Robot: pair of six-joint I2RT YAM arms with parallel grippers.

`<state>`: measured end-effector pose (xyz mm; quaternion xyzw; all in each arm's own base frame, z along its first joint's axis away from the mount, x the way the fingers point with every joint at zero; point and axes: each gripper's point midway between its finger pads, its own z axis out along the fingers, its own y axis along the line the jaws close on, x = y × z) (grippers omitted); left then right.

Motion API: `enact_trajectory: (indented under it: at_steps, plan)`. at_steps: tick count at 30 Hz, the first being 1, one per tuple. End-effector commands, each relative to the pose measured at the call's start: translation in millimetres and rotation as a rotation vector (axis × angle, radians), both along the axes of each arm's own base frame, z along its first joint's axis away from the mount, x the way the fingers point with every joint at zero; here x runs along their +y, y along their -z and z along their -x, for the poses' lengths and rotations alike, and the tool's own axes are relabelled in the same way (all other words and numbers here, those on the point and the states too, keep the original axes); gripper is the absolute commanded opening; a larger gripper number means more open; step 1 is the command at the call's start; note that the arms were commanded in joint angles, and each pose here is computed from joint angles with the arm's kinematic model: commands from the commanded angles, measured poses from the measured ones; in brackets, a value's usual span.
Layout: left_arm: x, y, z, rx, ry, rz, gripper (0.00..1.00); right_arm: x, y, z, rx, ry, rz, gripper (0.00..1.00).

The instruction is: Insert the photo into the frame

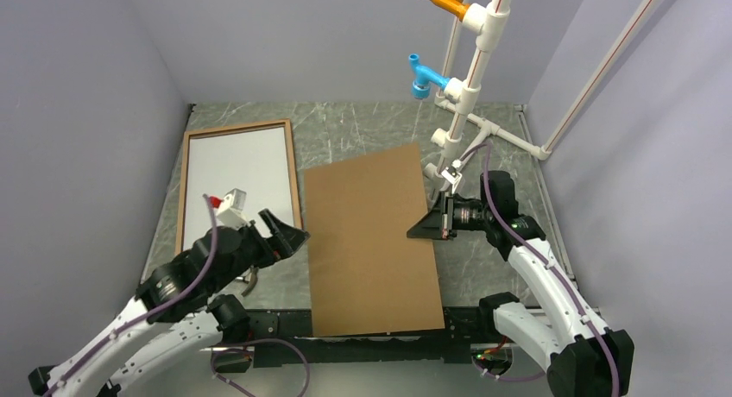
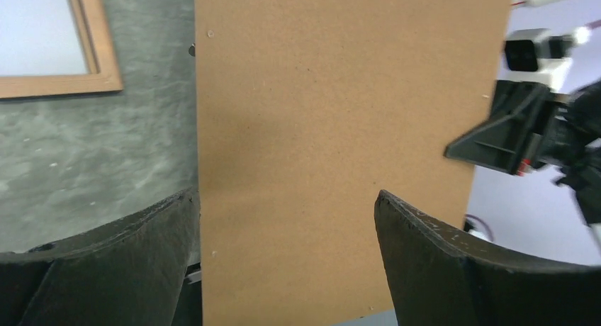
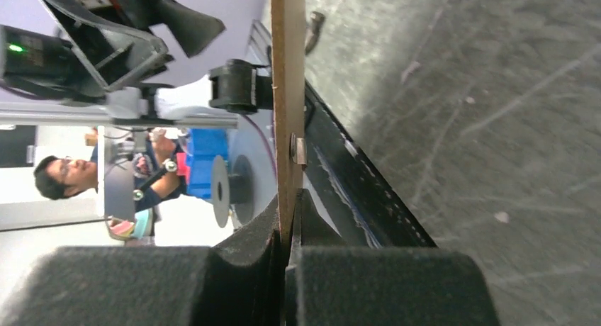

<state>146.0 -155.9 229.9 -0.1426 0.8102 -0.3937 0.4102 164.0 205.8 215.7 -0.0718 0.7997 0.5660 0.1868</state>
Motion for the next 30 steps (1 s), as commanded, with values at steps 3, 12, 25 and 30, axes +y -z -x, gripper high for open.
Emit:
enact_trajectory:
  at_steps: [3,12,25,30]
  plan:
    - [-4,39,-10,0.187,0.003,-0.304,0.96,-10,9,5,-0.034,0.006,0.102,0.0]
    - [-21,86,-45,0.347,0.008,-0.56,0.92,-15,27,21,0.026,0.004,0.138,0.0]
    - [-12,130,-107,0.436,0.011,-0.629,0.69,-24,66,54,0.194,0.047,0.17,0.0]
    - [-9,150,-129,0.486,0.016,-0.7,0.62,-26,69,64,0.229,0.065,0.168,0.0]
